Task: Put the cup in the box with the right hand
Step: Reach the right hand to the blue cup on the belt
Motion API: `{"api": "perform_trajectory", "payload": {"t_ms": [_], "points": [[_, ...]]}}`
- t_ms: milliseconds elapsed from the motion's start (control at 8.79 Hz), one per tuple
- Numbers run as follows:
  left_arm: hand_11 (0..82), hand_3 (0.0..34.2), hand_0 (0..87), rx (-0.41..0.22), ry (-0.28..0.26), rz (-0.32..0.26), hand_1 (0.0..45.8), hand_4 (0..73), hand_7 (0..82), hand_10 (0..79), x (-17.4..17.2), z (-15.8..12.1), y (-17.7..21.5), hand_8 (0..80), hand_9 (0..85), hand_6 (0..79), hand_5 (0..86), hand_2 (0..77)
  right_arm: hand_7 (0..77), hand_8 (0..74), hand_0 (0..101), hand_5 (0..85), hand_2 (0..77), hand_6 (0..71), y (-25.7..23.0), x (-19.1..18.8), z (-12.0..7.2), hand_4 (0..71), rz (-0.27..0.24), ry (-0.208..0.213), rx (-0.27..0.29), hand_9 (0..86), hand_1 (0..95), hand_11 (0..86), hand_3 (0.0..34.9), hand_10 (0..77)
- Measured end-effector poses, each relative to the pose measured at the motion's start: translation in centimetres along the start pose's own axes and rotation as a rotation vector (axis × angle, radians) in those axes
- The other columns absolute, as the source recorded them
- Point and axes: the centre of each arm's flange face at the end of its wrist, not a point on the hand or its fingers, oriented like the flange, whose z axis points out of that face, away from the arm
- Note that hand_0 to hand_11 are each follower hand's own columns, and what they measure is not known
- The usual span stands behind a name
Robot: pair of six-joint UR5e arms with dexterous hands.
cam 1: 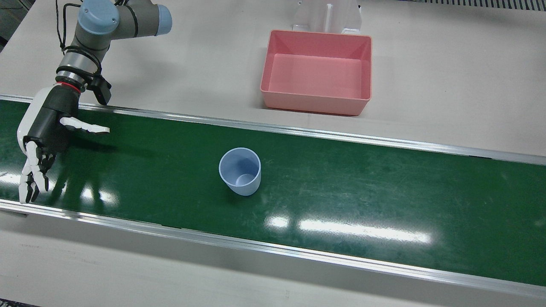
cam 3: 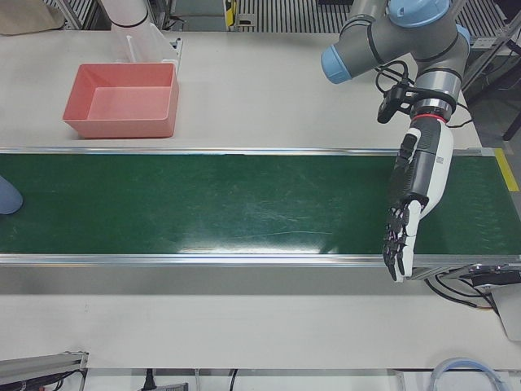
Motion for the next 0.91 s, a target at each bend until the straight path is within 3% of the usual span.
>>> {"api": "perform_trajectory", "payload": {"t_ms": [911], "points": [[0.0, 0.0, 0.0, -0.001, -0.001, 0.000, 0.5, 1.1, 0.0, 0.0, -0.01, 0.00, 0.05, 0.0, 0.0, 0.0, 0.0, 1.1, 11.4, 6.0, 56, 7.6, 0.5, 3.3, 1.00, 0.74, -0.37, 0.0, 0.016, 0.015, -0.016, 8.7, 20.7, 1.6, 3.9, 0.5]]}}
